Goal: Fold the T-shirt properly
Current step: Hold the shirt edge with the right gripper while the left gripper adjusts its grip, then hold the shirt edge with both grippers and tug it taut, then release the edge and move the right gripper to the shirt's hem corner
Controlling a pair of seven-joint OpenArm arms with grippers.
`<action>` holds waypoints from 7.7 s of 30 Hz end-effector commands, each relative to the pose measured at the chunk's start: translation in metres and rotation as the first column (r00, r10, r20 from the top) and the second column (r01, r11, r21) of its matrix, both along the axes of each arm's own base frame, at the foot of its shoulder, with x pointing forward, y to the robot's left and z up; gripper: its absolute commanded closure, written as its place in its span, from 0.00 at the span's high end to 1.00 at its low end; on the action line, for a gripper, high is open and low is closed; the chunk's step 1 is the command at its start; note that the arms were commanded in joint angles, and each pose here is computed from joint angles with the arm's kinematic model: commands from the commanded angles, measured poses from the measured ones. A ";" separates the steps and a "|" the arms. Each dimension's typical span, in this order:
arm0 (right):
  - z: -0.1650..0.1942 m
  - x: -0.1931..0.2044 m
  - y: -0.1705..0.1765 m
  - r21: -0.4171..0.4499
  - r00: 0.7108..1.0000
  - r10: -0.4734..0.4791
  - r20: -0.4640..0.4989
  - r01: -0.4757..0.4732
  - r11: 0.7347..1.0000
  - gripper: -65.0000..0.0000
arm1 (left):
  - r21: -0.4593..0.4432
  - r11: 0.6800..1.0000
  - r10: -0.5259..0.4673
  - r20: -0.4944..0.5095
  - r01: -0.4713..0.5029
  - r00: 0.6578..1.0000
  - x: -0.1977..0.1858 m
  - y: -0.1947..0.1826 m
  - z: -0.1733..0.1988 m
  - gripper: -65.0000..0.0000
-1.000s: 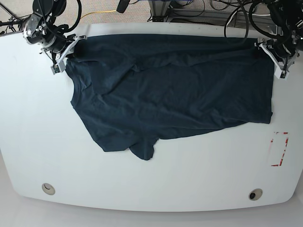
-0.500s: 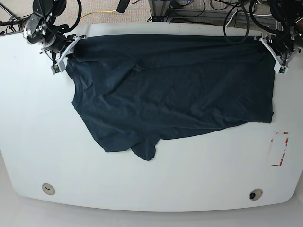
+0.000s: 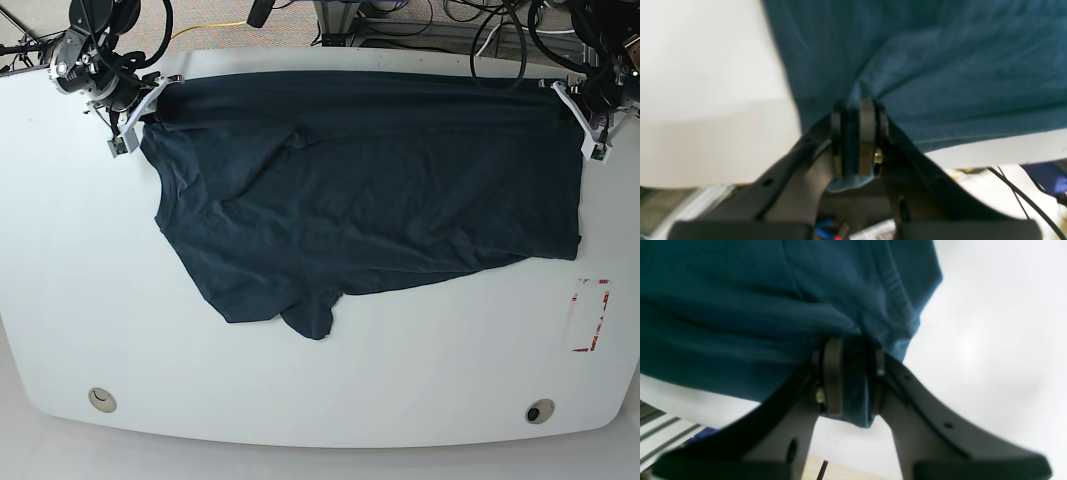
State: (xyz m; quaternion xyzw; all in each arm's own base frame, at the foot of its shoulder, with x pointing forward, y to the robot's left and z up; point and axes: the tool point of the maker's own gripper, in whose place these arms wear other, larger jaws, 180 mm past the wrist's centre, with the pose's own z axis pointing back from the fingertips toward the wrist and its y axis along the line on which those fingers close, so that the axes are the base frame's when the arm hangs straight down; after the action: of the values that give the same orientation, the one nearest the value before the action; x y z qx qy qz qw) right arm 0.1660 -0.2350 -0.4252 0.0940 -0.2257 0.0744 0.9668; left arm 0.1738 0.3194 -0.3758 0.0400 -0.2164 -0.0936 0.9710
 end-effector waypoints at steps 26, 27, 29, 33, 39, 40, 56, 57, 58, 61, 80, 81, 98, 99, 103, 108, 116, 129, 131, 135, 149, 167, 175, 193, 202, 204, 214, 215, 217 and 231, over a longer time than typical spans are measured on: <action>-0.011 -0.019 -0.006 -0.040 0.996 0.006 -0.092 -0.010 0.999 0.18 | 0.103 0.991 -0.098 0.095 0.088 0.991 0.046 0.011 0.038 0.24; -0.011 -0.020 -0.006 -0.042 0.996 0.006 -0.095 -0.010 0.999 0.18 | 0.108 0.991 -0.094 0.095 0.084 0.991 0.046 0.013 0.039 0.30; -0.011 -0.020 -0.006 -0.042 0.996 0.006 -0.095 -0.010 0.999 0.18 | 0.136 0.988 -0.091 0.082 0.079 0.993 0.044 0.019 0.040 0.44; -0.010 -0.018 -0.006 -0.042 0.996 0.006 -0.090 -0.010 0.999 0.18 | 0.180 0.982 -0.080 0.089 0.063 0.993 0.049 0.024 0.046 0.64; -0.010 -0.018 -0.006 -0.042 0.996 0.006 -0.090 -0.010 0.999 0.18 | 0.196 0.980 -0.066 0.117 0.042 0.991 0.057 0.030 0.055 0.66; -0.010 -0.018 -0.006 -0.042 0.996 0.006 -0.090 -0.010 0.999 0.18 | 0.191 0.980 -0.070 0.115 0.047 0.991 0.057 0.028 0.053 0.66; -0.012 -0.020 -0.006 -0.038 0.995 0.004 -0.097 -0.008 0.999 0.18 | 0.065 0.995 -0.075 -0.040 0.077 0.996 0.028 0.003 -0.007 0.66; -0.013 -0.019 -0.005 -0.032 0.995 0.002 -0.097 -0.005 0.999 0.18 | 0.063 0.995 -0.076 -0.038 0.078 0.996 0.028 0.002 -0.006 0.66; -0.014 -0.020 -0.005 -0.030 0.995 0.001 -0.099 -0.004 1.000 0.18 | 0.064 0.995 -0.076 -0.039 0.079 0.996 0.028 0.002 -0.006 0.66; -0.019 -0.024 -0.005 -0.019 0.993 -0.004 -0.116 0.002 1.000 0.18 | 0.064 0.995 -0.077 -0.060 0.080 0.995 0.019 0.003 -0.010 0.66; -0.022 -0.025 -0.005 -0.011 0.992 -0.009 -0.127 0.008 1.000 0.18 | 0.050 0.997 -0.052 -0.083 0.056 0.995 0.014 0.009 -0.017 0.06; -0.022 -0.025 -0.005 -0.011 0.992 -0.009 -0.127 0.008 1.000 0.18 | 0.063 0.997 -0.050 -0.063 0.054 0.997 0.017 0.010 -0.011 0.05; -0.022 -0.023 -0.005 -0.014 0.992 -0.009 -0.122 0.007 1.000 0.18 | 0.143 0.987 -0.084 0.043 0.077 0.996 0.039 0.011 0.026 0.04; -0.021 -0.023 -0.005 -0.012 0.993 -0.009 -0.122 0.008 1.000 0.18 | 0.136 0.988 -0.078 0.039 0.072 0.996 0.040 0.011 0.024 0.04; -0.021 -0.023 -0.005 -0.011 0.993 -0.009 -0.121 0.008 1.000 0.18 | 0.146 0.988 -0.042 0.009 0.041 0.999 0.042 0.022 0.015 0.05; -0.021 -0.023 -0.005 -0.011 0.993 -0.009 -0.121 0.008 1.000 0.18 | 0.161 0.987 -0.020 0.001 0.020 1.000 0.053 0.030 0.013 0.05; -0.021 -0.023 -0.005 -0.011 0.993 -0.009 -0.121 0.008 1.000 0.18 | 0.202 0.978 -0.054 0.003 0.053 0.999 0.063 0.037 0.023 0.28; 0.001 -0.009 -0.007 -0.057 0.999 0.015 -0.052 -0.018 0.998 0.25 | 0.239 0.970 -0.062 0.053 0.048 0.997 0.056 0.032 0.042 0.49; 0.011 -0.003 -0.007 -0.078 0.999 0.028 -0.023 -0.030 0.997 0.38 | 0.218 0.975 -0.059 0.054 0.046 0.997 0.055 0.025 0.037 0.49; 0.025 0.001 -0.009 -0.121 0.999 0.047 -0.008 -0.048 0.991 0.68 | 0.195 0.980 -0.052 0.047 0.042 0.998 0.052 0.018 0.030 0.49; 0.073 0.064 -0.022 -0.198 0.984 0.067 0.168 -0.033 0.980 0.81 | 0.184 0.982 -0.050 0.047 0.040 0.998 0.052 0.014 0.027 0.48; 0.100 0.202 -0.024 0.025 0.958 -0.040 0.283 0.035 0.999 0.81 | 0.185 0.982 -0.048 0.042 0.040 0.998 0.051 0.015 0.026 0.48; 0.110 0.263 -0.003 0.127 0.944 -0.011 0.329 -0.032 0.991 0.81 | 0.182 0.983 -0.048 0.042 0.039 0.998 0.050 0.014 0.026 0.48; 0.073 0.322 0.035 0.317 0.940 -0.061 0.336 -0.052 0.947 0.81 | 0.182 0.983 -0.045 0.044 0.036 0.998 0.050 0.014 0.026 0.48; 0.066 0.321 0.025 0.274 0.926 -0.063 0.371 -0.045 0.961 0.81 | 0.181 0.983 -0.046 0.046 0.037 0.998 0.051 0.014 0.026 0.48; 0.059 0.317 0.028 0.267 0.932 -0.050 0.358 -0.050 0.962 0.81 | 0.181 0.983 -0.046 0.046 0.037 0.998 0.051 0.014 0.026 0.48; 0.040 0.308 0.069 0.314 0.944 -0.024 0.329 -0.086 0.946 0.81 | 0.181 0.983 -0.046 0.046 0.037 0.998 0.051 0.014 0.026 0.48; 0.039 0.307 0.073 0.319 0.945 -0.021 0.326 -0.088 0.944 0.81 | 0.181 0.983 -0.046 0.046 0.037 0.998 0.051 0.014 0.026 0.48; 0.039 0.307 0.079 0.326 0.945 -0.019 0.327 -0.094 0.941 0.81 | 0.181 0.983 -0.046 0.046 0.037 0.998 0.051 0.014 0.026 0.48; 0.043 0.312 0.093 0.347 0.936 -0.022 0.350 -0.108 0.932 0.09 | 0.183 0.983 -0.034 0.116 0.013 0.993 0.074 0.017 0.043 0.55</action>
State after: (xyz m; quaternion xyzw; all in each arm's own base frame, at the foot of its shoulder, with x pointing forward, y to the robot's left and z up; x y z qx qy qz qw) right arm 0.4574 -0.1374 -0.4087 0.2598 -0.3645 0.0684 0.8916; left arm 0.2300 0.3305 -0.3527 0.1179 -0.2314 -0.1227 0.9579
